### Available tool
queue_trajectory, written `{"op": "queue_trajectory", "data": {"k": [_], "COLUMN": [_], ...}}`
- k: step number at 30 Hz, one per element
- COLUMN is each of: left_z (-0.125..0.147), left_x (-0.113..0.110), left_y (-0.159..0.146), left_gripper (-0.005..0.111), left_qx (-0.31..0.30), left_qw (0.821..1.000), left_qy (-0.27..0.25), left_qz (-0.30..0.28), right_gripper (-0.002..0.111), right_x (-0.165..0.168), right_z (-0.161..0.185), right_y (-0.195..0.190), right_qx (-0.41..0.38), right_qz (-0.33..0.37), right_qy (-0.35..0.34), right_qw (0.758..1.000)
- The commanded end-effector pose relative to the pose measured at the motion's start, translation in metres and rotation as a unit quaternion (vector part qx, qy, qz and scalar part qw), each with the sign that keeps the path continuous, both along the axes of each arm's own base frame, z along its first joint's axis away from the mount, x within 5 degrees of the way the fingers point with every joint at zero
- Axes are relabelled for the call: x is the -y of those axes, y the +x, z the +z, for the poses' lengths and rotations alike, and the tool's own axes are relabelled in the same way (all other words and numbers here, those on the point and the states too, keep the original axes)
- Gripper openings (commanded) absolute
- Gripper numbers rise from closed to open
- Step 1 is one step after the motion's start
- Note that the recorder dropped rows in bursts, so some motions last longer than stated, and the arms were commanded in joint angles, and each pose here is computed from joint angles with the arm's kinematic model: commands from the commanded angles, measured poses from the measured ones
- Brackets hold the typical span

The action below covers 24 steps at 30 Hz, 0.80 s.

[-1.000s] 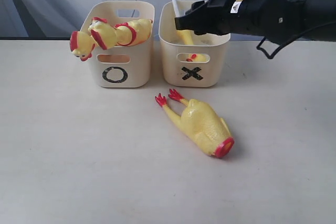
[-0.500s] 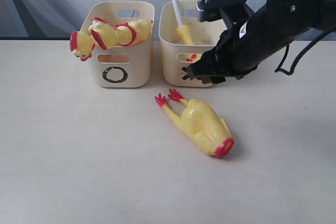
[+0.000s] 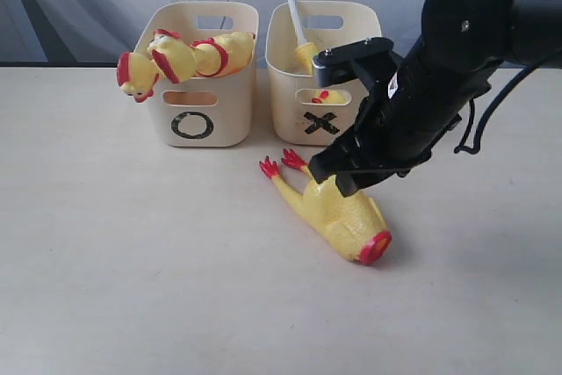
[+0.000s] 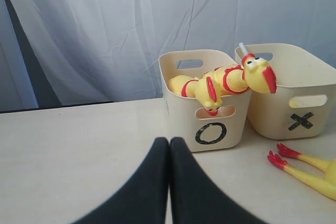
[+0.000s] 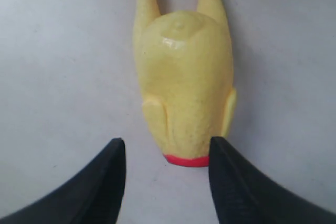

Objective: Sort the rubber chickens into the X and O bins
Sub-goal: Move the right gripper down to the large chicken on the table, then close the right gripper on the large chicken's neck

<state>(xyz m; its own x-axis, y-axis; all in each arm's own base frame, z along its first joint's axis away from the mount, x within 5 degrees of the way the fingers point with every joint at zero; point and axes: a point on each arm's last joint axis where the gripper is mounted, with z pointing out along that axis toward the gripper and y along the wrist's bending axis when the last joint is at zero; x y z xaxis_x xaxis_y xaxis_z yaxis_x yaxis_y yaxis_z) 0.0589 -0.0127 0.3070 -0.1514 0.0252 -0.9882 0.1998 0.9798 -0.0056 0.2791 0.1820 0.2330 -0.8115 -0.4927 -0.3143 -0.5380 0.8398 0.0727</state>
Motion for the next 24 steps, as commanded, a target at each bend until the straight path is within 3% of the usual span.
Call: {"op": "queue_trajectory", "data": {"k": [1,4,11,24], "left_z": [-0.001,-0.001,-0.001,-0.001], "left_x": [0.000,0.000,0.000,0.000], "left_y": [0.000,0.000,0.000,0.000], "left_gripper": [0.000,0.000,0.000,0.000], "left_qx": [0.001,0.001,0.001,0.001], "left_qw": [1.000,1.000,1.000,1.000], "left_qy": [-0.004,-0.004,-0.004,-0.004], "left_qz": [0.000,0.000,0.000,0.000], "right_gripper": [0.047,0.049,0.074,0.072], "right_x": [-0.002,-0.004,-0.007,-0.014], "right_z": [-0.016,-0.029,-0.047,-0.091], "right_y": [0.004,0.008,0.017,0.030], "right_qx": [-0.025,-0.035,-0.021,-0.026], "right_qz": [0.005,0.007,0.014,0.025], "right_qy": [-0.020,-0.031,-0.045,-0.058], "right_qw": [0.999,0.999,0.999,0.998]}}
